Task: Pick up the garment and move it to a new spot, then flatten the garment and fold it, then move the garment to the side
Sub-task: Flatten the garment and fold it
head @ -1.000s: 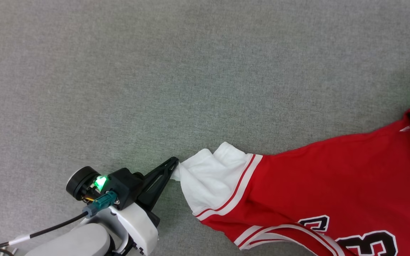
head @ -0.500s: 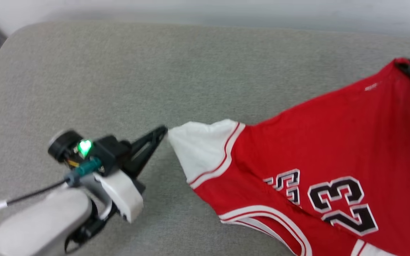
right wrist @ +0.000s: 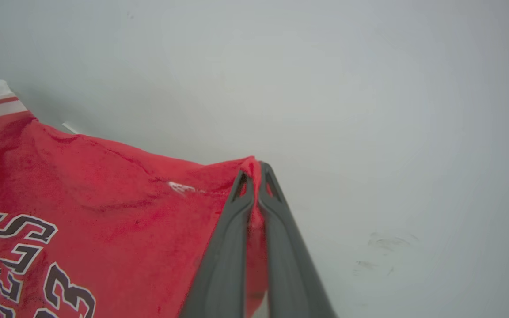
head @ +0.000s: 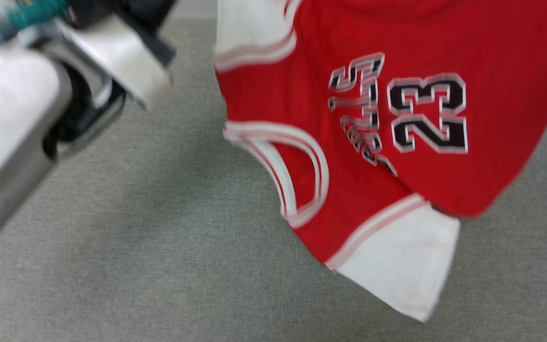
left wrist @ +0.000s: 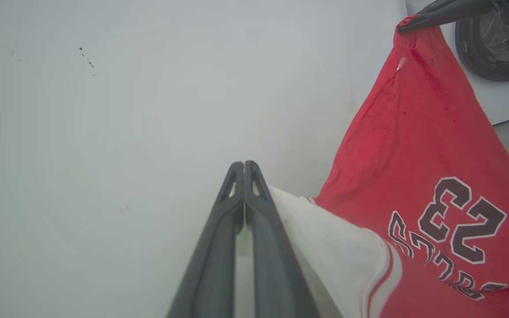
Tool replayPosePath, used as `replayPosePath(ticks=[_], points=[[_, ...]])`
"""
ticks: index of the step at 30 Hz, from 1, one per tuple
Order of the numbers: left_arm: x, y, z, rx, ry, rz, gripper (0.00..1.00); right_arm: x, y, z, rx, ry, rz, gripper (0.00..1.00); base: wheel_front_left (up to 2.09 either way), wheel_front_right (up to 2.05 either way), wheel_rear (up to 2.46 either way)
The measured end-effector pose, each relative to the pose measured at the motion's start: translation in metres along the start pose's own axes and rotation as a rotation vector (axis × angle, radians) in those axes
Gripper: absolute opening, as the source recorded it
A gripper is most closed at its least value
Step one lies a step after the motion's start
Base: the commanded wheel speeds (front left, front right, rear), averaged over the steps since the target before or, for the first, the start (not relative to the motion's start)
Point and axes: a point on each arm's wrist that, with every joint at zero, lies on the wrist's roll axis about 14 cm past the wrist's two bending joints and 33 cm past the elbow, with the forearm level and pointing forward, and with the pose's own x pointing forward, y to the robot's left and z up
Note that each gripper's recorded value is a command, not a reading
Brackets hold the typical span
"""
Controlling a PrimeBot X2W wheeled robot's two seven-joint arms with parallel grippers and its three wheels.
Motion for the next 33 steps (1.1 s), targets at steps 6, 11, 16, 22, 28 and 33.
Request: replayPosePath(ticks=[6,11,16,22,28,33], points=[[0.048,0.040,0.041,0.061,-0.129,0.030,0.00,0.030,-0.029,0.032,-0.020,-0.087,-0.090,0.00,0.00,0.00,0.00],[0.082,0.071,0.081,0.124,-0.242,0.066,0.00,0.053,-0.054,0.064,-0.056,-0.163,-0.166,0.00,0.00,0.00,0.00],[0.107,0.099,0.114,0.173,-0.353,0.114,0.00,0.074,-0.078,0.089,-0.105,-0.227,-0.239,0.00,0.00,0.00,0.00],[0.134,0.115,0.124,0.218,-0.414,0.142,0.00,0.105,-0.083,0.089,-0.132,-0.251,-0.260,0.00,0.00,0.00,0.00],[0.153,0.119,0.078,0.204,-0.355,0.129,0.00,0.140,-0.070,0.050,-0.120,-0.195,-0.219,0.00,0.00,0.00,0.00],[0.157,0.117,0.005,0.139,-0.230,0.117,0.00,0.166,-0.046,-0.006,-0.088,-0.096,-0.154,0.00,0.00,0.00,0.00]])
